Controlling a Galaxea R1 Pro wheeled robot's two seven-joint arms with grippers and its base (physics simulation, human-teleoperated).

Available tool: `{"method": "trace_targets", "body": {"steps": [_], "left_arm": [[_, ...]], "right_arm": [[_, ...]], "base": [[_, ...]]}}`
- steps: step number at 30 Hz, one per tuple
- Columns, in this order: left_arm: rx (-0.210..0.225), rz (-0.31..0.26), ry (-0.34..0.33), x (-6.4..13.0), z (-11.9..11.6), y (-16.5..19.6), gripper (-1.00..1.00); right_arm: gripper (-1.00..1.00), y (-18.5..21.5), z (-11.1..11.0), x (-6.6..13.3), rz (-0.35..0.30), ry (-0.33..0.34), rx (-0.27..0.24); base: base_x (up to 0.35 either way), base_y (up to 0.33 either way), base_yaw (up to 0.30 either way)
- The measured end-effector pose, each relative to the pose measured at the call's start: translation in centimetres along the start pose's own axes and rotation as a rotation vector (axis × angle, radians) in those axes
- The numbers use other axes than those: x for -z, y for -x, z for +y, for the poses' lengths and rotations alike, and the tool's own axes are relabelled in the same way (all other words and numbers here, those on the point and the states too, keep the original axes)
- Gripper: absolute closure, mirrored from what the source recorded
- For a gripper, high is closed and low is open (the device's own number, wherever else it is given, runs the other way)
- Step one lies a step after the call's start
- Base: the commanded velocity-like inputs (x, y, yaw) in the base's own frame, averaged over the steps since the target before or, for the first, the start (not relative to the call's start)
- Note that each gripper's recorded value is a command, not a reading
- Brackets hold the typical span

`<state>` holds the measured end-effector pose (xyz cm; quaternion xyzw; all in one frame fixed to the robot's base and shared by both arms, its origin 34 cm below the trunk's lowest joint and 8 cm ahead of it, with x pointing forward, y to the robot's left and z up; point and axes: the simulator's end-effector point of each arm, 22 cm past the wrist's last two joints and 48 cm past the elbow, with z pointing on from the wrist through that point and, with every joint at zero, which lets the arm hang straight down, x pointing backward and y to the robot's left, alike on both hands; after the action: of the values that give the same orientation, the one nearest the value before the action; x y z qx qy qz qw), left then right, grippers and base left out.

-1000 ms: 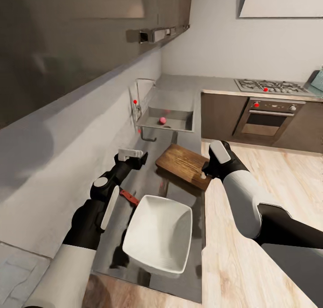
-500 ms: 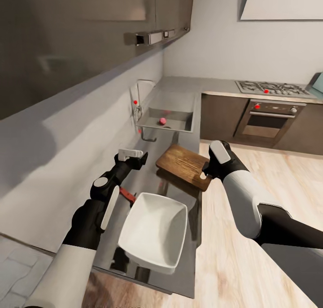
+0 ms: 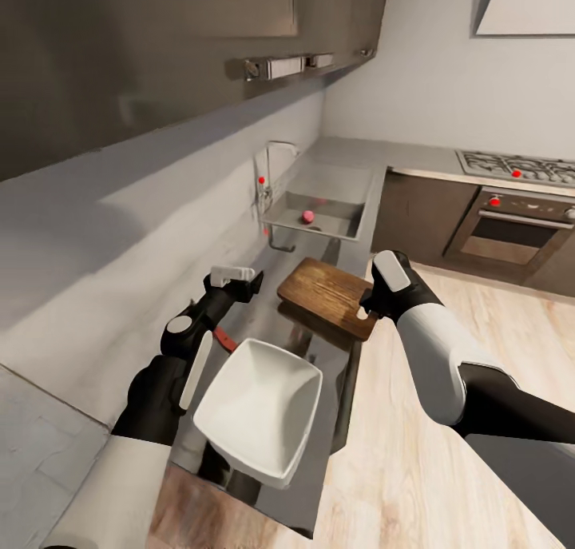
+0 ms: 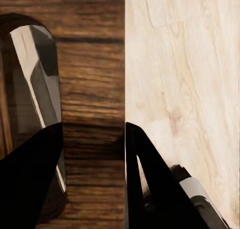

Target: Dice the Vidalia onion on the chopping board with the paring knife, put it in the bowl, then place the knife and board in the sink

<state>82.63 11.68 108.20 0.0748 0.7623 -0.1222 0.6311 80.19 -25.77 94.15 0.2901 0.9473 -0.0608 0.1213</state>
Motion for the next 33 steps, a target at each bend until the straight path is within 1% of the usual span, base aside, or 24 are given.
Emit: {"method": "trace_targets", "body": {"steps": [1, 2, 4, 5, 6, 8, 9, 10, 13, 14, 18, 22, 23, 33], "left_arm": [[0.0, 0.0, 0.0, 0.0, -0.01, 0.0, -1.0], [0.0, 0.0, 0.0, 0.0, -0.02, -0.01, -1.0], [0.0, 0.0, 0.0, 0.0, -0.02, 0.0, -1.0], [0.0, 0.0, 0.0, 0.0, -0.02, 0.0, -1.0], [0.0, 0.0, 0.0, -0.01, -0.02, -0.01, -1.0], [-0.001, 0.0, -0.002, -0.01, -0.13, 0.0, -1.0], [-0.002, 0.0, -0.004, -0.02, -0.21, -0.01, -1.0], [-0.003, 0.0, -0.005, -0.01, -0.25, 0.0, -1.0], [-0.003, 0.0, -0.006, -0.03, -0.33, -0.01, -1.0], [-0.004, 0.0, -0.007, -0.03, -0.36, -0.01, -1.0], [-0.004, 0.001, -0.007, -0.03, -0.39, -0.03, -1.0], [-0.004, 0.001, -0.007, -0.03, -0.37, -0.01, -1.0], [-0.004, 0.0, -0.007, -0.03, -0.38, -0.01, -1.0], [-0.004, 0.001, -0.006, -0.03, -0.36, -0.02, -1.0]], "right_arm": [[1.0, -0.02, 0.15, 0.01, 0.001, 0.007, -0.008], [1.0, 0.06, -0.01, 0.02, -0.002, 0.0, -0.002], [1.0, 0.03, 0.1, 0.02, -0.001, 0.004, -0.008], [1.0, 0.02, -0.02, 0.01, -0.001, -0.001, 0.0], [1.0, -0.04, 0.14, 0.0, 0.002, 0.006, -0.007], [1.0, -0.03, 0.05, -0.01, 0.001, 0.002, -0.002], [1.0, 0.0, 0.12, 0.01, 0.0, 0.005, -0.008], [1.0, 0.04, -0.02, 0.01, -0.002, -0.001, -0.001], [1.0, 0.0, 0.02, 0.0, 0.0, 0.001, -0.001], [1.0, -0.02, 0.13, 0.01, 0.001, 0.006, -0.008], [1.0, 0.01, 0.0, 0.01, 0.0, 0.0, -0.001], [1.0, 0.01, 0.1, 0.01, 0.0, 0.005, -0.007], [1.0, 0.03, -0.01, 0.01, -0.001, 0.0, -0.001], [1.0, 0.04, 0.03, 0.02, -0.002, 0.001, -0.003]], "base": [[0.0, -0.312, 0.283], [0.0, -0.313, 0.283], [0.0, -0.314, 0.283], [0.0, -0.314, 0.283], [0.0, -0.314, 0.283], [0.0, -0.315, 0.283], [0.0, -0.314, 0.283], [0.0, -0.315, 0.283], [0.0, -0.315, 0.283], [0.0, -0.315, 0.283], [0.0, -0.315, 0.283], [0.0, -0.315, 0.283], [0.0, -0.315, 0.283], [0.0, -0.315, 0.283]]}}
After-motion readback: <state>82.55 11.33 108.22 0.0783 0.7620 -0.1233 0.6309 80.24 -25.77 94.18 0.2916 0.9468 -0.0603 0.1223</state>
